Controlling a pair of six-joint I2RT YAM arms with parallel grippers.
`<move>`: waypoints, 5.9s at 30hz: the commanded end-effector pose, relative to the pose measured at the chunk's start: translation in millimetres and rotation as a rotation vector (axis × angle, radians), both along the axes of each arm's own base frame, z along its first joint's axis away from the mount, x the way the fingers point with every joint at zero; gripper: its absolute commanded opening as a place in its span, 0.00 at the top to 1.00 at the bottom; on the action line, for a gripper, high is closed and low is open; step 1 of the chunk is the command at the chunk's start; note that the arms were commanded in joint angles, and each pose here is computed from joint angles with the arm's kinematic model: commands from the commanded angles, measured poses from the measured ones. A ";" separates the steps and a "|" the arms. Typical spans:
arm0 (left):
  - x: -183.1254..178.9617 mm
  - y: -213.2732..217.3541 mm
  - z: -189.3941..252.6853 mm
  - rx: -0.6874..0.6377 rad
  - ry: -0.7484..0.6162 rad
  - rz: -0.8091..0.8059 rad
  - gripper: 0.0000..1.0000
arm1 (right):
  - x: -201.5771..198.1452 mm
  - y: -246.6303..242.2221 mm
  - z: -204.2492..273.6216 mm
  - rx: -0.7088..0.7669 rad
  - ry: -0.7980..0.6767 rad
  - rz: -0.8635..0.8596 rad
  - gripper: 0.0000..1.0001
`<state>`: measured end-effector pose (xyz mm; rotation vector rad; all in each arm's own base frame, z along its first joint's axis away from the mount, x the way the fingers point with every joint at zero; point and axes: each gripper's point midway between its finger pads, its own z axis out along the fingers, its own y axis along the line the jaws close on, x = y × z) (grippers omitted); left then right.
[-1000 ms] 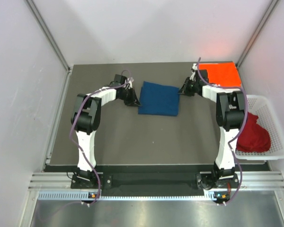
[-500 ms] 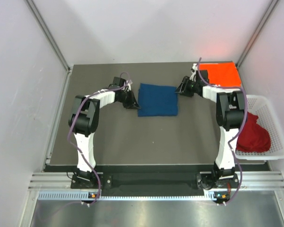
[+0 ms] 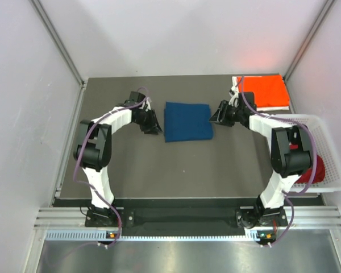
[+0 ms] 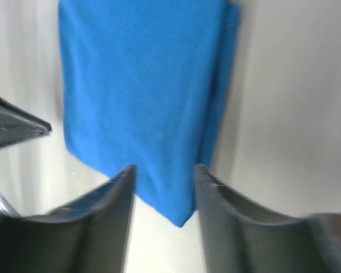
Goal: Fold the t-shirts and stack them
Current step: Fold the tshirt, then neatly place the folded tshirt to the corner
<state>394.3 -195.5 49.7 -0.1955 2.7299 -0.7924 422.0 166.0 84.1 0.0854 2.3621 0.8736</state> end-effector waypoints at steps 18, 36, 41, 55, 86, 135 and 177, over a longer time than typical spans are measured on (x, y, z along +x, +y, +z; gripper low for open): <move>35.0 -57.0 -4.7 -0.147 -0.023 -0.022 0.66 | 99.5 12.2 -28.0 -0.153 -0.116 0.149 0.34; 59.6 -20.5 -21.2 -0.070 -0.019 0.053 0.67 | 74.6 35.7 -63.7 -0.121 -0.004 0.314 0.31; 67.6 -11.8 -28.0 -0.043 -0.007 0.058 0.67 | 86.3 24.4 -57.0 -0.172 -0.027 0.255 0.28; 95.9 1.1 -50.8 -0.025 0.025 0.076 0.67 | 93.8 20.7 -68.0 -0.100 -0.001 0.144 0.21; 95.2 18.8 -9.7 0.022 -0.001 0.091 0.68 | 72.4 -2.3 -52.0 -0.029 0.029 0.185 0.91; 74.8 -3.6 11.3 -0.118 -0.090 0.052 0.66 | 62.6 21.7 -60.9 -0.225 0.036 0.150 0.81; -7.2 2.6 110.1 -0.144 -0.190 -0.068 0.68 | 123.3 -100.8 134.3 -0.957 -0.385 -0.004 1.00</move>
